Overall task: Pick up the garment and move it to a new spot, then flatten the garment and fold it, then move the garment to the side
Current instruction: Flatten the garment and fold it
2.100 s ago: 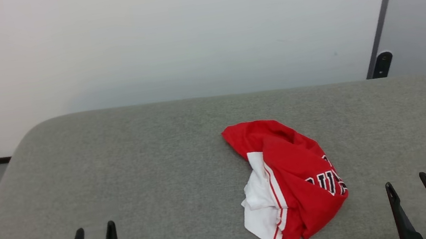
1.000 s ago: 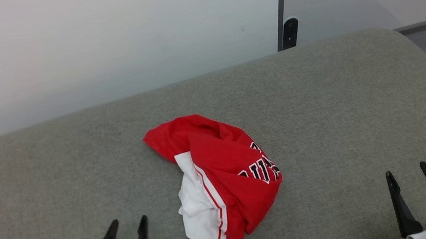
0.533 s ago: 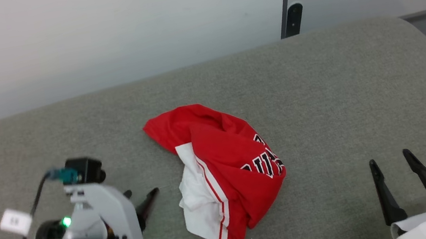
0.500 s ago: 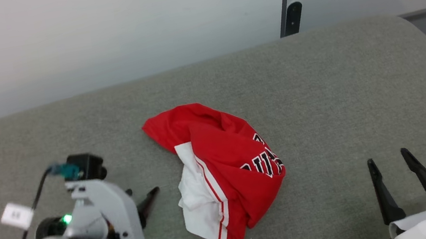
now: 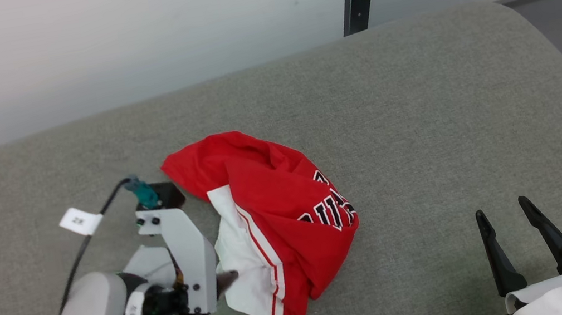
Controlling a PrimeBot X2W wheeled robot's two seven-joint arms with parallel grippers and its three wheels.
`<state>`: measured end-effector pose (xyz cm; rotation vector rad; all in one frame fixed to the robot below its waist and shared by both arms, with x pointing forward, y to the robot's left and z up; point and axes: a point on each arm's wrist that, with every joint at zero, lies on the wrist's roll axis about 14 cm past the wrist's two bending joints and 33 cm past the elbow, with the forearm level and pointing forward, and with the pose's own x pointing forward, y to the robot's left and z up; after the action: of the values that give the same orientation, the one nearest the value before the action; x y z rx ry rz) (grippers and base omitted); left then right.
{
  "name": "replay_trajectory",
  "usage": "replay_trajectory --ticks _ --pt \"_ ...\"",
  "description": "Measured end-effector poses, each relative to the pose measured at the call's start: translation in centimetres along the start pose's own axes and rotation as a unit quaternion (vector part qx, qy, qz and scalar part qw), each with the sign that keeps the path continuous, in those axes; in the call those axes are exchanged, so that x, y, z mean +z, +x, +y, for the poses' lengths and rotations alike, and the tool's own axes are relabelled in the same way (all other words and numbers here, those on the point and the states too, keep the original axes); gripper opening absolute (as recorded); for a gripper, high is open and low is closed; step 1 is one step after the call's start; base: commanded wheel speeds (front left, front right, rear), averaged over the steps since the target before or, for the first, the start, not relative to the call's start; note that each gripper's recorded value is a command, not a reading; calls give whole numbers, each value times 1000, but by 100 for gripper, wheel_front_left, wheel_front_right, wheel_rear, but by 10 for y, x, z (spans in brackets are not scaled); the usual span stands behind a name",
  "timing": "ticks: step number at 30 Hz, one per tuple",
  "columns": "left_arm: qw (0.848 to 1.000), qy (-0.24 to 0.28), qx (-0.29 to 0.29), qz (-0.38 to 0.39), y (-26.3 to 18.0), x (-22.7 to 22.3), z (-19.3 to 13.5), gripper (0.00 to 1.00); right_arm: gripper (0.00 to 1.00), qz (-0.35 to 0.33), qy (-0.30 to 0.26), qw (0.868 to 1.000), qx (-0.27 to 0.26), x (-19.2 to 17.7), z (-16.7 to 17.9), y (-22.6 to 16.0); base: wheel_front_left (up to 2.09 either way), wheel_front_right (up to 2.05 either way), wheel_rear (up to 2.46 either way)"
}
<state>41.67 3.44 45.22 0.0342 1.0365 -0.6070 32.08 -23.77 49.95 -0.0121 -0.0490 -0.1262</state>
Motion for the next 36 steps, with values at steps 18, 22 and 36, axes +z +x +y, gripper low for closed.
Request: replay_trajectory --ticks 18,22,36 --pt "996 -11 -4 87 31 -32 -7 100 100 9 6 1000 -1 -5 1 9 0 0 0" --pt "996 -11 0 89 39 -29 -4 97 100 12 6 1000 0 -7 1 10 0 0 0" --pt "994 -21 -9 108 67 -34 -2 0 100 17 9 1000 -14 -9 -7 12 0 0 0"
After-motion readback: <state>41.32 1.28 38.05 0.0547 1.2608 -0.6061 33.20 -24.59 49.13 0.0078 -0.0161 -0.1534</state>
